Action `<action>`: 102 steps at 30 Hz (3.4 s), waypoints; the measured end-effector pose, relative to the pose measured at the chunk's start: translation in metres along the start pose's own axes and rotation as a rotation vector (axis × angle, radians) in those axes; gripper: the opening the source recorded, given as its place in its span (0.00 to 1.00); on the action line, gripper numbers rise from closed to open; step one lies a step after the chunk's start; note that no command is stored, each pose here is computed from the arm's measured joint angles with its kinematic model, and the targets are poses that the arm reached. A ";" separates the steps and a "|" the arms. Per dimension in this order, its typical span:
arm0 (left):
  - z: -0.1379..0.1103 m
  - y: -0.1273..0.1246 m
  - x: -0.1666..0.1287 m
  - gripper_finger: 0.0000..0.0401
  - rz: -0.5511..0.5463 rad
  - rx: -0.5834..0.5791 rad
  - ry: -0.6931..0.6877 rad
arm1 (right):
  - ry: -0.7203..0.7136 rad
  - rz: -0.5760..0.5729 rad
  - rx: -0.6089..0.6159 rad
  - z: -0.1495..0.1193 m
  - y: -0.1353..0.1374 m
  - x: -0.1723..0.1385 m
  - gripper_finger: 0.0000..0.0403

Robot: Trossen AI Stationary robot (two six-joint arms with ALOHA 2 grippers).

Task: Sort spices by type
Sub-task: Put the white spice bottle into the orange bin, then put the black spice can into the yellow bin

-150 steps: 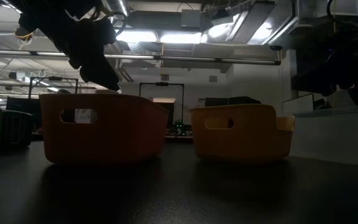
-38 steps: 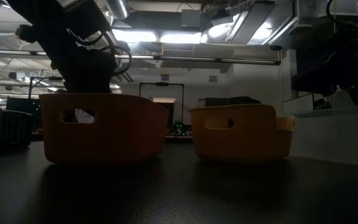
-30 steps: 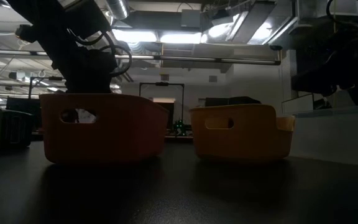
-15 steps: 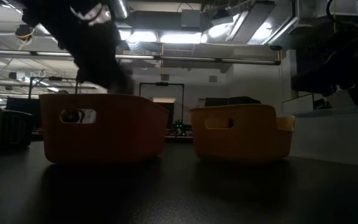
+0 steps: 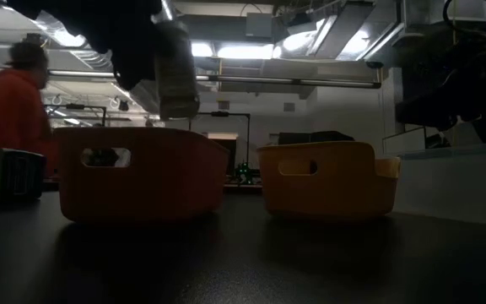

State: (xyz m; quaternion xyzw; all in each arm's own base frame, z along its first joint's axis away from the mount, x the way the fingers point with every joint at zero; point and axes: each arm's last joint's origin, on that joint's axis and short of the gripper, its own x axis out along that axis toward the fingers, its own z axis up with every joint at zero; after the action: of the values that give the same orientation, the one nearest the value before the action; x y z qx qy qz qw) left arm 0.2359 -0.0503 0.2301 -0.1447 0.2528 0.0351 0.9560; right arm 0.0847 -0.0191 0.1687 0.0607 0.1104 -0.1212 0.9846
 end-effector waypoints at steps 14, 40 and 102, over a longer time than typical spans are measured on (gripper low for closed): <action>-0.042 -0.023 0.049 0.52 0.002 0.049 0.126 | 0.000 0.001 0.000 0.000 0.000 0.000 0.55; -0.055 -0.021 0.062 0.66 0.057 -0.131 0.176 | 0.000 0.001 0.000 0.000 0.000 0.000 0.55; -0.067 0.032 -0.051 0.66 0.805 -0.999 0.498 | 0.000 0.002 0.000 0.000 0.000 0.000 0.55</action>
State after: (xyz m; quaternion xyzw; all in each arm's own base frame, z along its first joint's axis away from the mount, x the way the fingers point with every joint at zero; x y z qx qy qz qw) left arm 0.1557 -0.0396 0.1912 -0.4668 0.4527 0.4654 0.6004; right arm 0.0847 -0.0191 0.1688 0.0609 0.1102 -0.1204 0.9847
